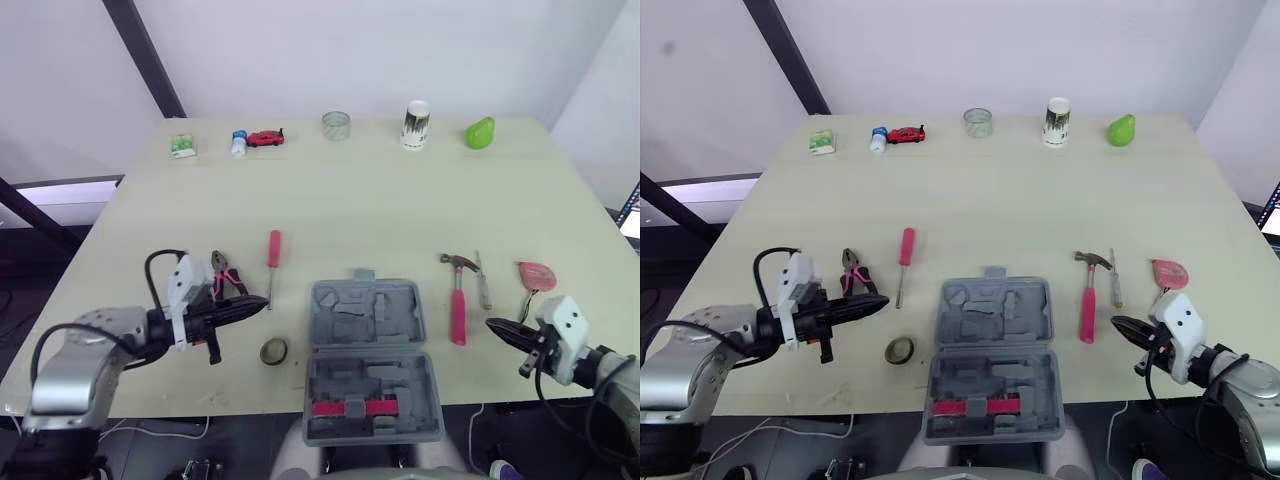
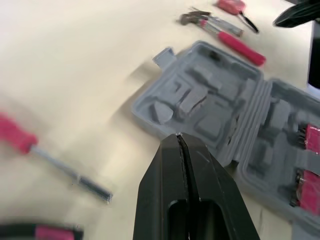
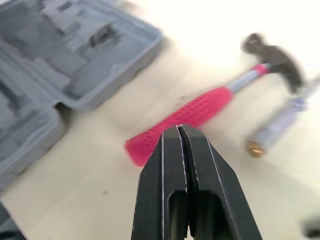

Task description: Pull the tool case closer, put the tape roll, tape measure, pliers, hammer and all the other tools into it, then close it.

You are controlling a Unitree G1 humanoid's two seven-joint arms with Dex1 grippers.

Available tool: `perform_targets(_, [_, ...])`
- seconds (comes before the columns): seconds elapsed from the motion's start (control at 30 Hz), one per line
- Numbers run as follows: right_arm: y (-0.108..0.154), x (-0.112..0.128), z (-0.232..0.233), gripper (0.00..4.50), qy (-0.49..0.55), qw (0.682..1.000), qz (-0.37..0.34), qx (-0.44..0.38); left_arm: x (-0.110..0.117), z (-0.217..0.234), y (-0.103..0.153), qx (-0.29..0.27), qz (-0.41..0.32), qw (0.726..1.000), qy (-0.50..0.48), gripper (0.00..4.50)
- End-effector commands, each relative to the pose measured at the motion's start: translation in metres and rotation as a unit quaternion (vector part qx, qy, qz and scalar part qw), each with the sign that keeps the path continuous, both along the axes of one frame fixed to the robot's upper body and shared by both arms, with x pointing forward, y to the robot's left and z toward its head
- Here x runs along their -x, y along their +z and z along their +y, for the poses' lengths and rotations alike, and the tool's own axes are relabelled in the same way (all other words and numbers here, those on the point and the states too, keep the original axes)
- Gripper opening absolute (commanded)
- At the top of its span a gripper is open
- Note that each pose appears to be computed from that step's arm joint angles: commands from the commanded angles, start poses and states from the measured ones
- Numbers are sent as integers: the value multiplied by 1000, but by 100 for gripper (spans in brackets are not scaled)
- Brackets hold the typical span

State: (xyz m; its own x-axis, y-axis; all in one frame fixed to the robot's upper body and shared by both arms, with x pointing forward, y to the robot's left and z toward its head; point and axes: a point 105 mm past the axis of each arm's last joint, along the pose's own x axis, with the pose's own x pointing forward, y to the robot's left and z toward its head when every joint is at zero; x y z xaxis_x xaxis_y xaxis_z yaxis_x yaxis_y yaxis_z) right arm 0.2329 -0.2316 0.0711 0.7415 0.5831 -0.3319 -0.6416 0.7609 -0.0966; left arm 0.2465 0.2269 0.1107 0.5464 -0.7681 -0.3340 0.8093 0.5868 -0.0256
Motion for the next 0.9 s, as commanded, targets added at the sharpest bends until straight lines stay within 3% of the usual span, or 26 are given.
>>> perform_targets(0.03, [10,7,-34,0,-49,998,-38,-3,8,31,6,4,-32,997,74,3])
perform_targets(0.23, [17,25,-83,0,-98,992,-59,-44,41,76,-1,40,-36,986,158,3])
perform_targets(0.27, [17,28,-90,0,-105,991,-64,-44,46,84,-3,46,-34,983,174,27])
perform_targets(0.4, [16,45,-113,121,-130,988,-71,-48,70,109,-18,46,-12,972,231,175])
perform_targets(0.53, [9,78,-134,342,-146,988,-45,-34,87,132,-19,73,-8,954,292,390])
perform_targets(0.6, [13,91,-140,406,-152,987,-38,-36,97,137,-15,69,-5,952,298,445])
perform_targets(0.63, [16,95,-141,441,-155,987,-37,-36,102,140,-15,65,-2,951,301,450])
perform_targets(0.77, [18,105,-142,441,-163,985,-31,-42,113,150,-17,56,11,949,312,450])
perform_targets(0.9, [15,104,-134,441,-156,986,-27,-50,107,150,-19,50,15,953,298,450])
